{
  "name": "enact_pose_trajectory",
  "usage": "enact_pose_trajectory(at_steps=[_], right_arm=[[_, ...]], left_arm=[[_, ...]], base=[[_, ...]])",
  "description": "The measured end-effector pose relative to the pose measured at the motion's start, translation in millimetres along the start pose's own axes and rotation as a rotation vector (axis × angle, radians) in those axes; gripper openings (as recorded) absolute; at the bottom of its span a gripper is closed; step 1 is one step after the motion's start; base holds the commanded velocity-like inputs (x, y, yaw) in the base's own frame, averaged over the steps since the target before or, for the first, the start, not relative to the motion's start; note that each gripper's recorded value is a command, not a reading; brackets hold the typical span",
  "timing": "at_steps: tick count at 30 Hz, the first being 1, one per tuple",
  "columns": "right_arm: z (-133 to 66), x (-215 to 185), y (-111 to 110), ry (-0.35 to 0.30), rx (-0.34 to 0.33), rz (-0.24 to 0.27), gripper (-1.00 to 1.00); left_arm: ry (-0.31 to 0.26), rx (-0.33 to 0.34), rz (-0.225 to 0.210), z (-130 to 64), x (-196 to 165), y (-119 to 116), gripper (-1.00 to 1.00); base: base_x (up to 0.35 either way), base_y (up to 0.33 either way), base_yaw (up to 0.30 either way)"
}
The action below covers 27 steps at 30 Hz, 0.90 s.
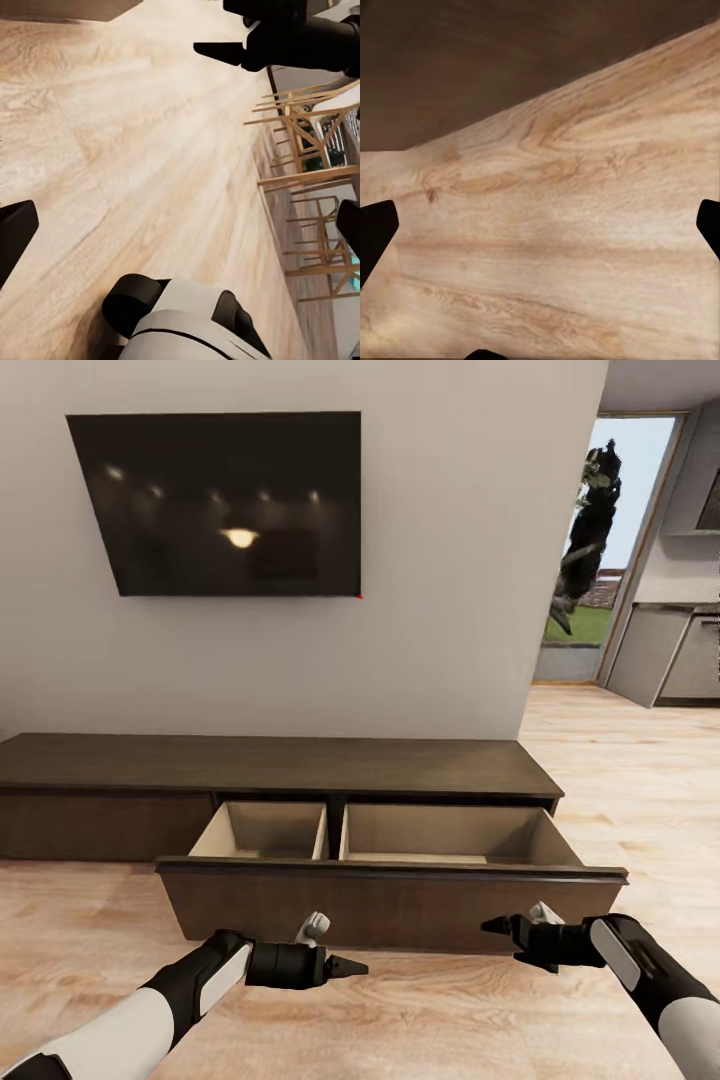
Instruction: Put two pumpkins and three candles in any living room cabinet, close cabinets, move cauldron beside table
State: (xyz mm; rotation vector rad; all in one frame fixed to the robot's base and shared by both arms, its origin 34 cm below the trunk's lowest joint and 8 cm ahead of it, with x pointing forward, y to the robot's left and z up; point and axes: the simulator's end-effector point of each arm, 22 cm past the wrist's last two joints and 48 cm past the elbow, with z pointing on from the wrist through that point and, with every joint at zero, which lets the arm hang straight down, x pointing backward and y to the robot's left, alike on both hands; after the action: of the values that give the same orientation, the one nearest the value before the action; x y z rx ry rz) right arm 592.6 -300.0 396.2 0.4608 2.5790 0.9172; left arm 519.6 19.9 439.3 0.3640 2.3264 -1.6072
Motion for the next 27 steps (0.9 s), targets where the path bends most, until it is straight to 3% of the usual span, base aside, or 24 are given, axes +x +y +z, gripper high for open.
enact_pose_trajectory(at_steps=[13,22,27], right_arm=[[-5.5,2.1,21.4,0.005,0.037,-0.084,1.00],[-11.6,-3.7,35.8,-0.023,0.062,-0.114,1.00],[-17.4,-10.0,48.3,-0.040,0.061,-0.134,1.00]], left_arm=[[-0.017,-0.055,0.049,-8.2,-12.0,-8.7,1.00],[-0.031,-0.094,0.083,-14.3,-20.5,-14.9,1.00],[-0.039,-0.133,0.093,-18.8,-26.7,-14.5,1.00]], base=[[-0.008,0.000,0.000],[-0.258,0.000,0.007],[-0.325,0.000,0.183]])
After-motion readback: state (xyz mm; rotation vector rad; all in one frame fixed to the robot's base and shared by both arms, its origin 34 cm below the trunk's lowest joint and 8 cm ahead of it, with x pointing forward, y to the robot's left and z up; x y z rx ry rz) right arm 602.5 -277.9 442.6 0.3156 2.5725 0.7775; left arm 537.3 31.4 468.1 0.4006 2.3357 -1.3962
